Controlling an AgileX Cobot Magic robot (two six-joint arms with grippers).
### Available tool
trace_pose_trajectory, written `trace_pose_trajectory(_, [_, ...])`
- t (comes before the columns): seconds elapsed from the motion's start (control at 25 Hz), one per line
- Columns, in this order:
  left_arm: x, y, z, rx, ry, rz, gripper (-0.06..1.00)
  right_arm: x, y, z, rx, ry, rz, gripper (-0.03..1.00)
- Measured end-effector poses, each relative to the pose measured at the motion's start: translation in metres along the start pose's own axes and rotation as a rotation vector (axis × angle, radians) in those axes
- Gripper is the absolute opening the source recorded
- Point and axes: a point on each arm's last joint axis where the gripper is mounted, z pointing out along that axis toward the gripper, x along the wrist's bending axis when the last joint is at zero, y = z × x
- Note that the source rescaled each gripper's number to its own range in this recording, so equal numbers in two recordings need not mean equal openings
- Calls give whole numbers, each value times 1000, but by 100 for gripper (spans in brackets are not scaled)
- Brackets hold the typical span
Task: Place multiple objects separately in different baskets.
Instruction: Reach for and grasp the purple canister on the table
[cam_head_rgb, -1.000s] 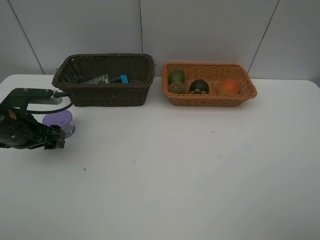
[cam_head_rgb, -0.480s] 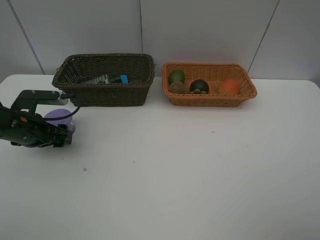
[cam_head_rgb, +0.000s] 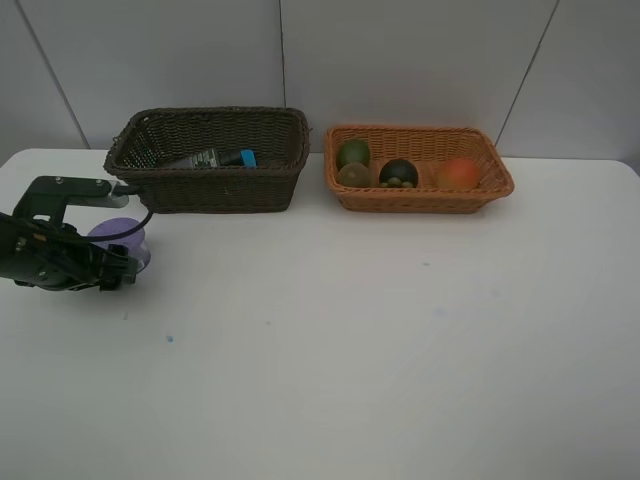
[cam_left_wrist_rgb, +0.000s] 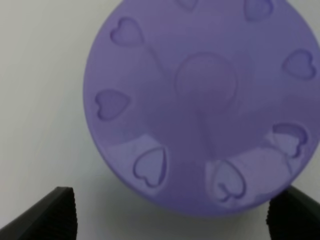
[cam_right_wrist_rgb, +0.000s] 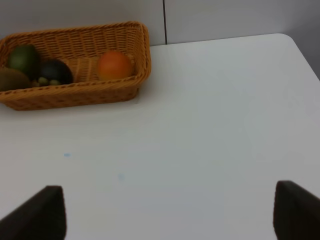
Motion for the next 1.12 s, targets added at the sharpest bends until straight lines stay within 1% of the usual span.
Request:
trace_pose_trajectory(0.16, [0,4,0,-45,-2,5,100,0,0,0,0,0,0,100])
trace_pose_trajectory(0.64, [-1,10,2,-125,-5,12,100,0,0,0,0,0,0,100])
trace_pose_trajectory(0.76, [-1,8,7,-117,-6,12,100,0,0,0,0,0,0,100])
trace_pose_trajectory(0.88, [-1,-1,22,-65,-8,11,100,0,0,0,0,0,0,100])
trace_pose_trajectory(1.04, [-1,-1,27,-91,-10,12,100,0,0,0,0,0,0,100])
trace_pose_trajectory(1.12, [-1,1,28,-124,-11,17,94,0,0,0,0,0,0,100])
